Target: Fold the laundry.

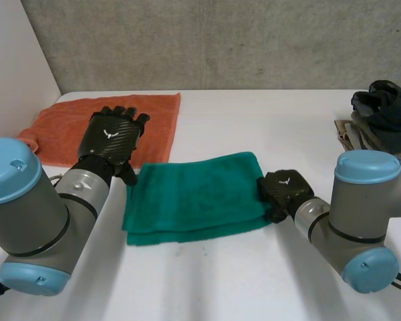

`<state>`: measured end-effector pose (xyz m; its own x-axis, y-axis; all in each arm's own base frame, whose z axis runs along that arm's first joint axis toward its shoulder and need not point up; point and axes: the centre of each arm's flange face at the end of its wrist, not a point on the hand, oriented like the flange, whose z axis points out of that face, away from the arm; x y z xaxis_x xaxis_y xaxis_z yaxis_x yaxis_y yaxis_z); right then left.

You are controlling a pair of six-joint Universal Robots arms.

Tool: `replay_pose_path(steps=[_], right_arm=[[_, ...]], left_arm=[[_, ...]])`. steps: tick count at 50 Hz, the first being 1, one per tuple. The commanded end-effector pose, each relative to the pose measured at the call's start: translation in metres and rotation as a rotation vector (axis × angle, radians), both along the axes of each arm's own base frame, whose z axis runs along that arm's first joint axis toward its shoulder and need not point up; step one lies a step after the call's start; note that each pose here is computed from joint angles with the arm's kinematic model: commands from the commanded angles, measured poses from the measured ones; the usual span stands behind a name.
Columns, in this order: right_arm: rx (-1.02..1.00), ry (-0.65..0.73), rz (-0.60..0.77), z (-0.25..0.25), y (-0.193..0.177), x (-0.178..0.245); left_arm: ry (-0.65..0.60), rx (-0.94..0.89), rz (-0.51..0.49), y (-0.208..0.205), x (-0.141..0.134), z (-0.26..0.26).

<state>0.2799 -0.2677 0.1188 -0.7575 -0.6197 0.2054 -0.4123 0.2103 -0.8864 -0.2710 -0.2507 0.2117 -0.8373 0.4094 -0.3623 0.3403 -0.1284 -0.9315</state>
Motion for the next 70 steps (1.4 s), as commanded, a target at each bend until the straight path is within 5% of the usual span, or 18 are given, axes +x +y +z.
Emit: replay_pose_path(steps=[1,9,14,21,29,33,37,43,59,70], right_arm=[[-0.211,-0.038,-0.022,0.041,-0.021,0.004],[-0.39,-0.105,0.18,0.094,0.015,0.065],[-0.457,-0.103,0.43,0.078,0.071,0.127],[-0.433,-0.061,0.664,0.038,0.12,0.154],[-0.455,-0.156,0.436,0.085,0.102,0.147],[-0.367,-0.339,0.214,0.121,0.063,0.119],[-0.288,-0.375,0.128,0.13,0.035,0.097],[-0.119,-0.296,0.171,0.1,0.027,0.101],[0.227,-0.164,0.158,0.008,0.014,0.11],[0.085,-0.155,0.206,0.059,0.017,0.111]], left_arm=[[0.002,-0.004,0.007,0.002,0.003,0.002],[0.012,-0.023,0.021,0.001,0.006,0.01],[0.017,-0.034,0.057,-0.005,0.016,0.015],[0.033,-0.033,0.125,-0.014,0.029,0.018],[0.095,0.012,0.117,-0.012,0.026,0.02],[0.154,0.021,0.084,-0.011,0.015,0.028],[0.186,0.069,0.033,-0.006,-0.002,0.022],[0.13,0.201,-0.002,0.001,-0.022,-0.01],[-0.069,0.461,0.103,0.005,-0.006,-0.077],[-0.03,0.355,0.079,-0.01,-0.012,-0.037]])
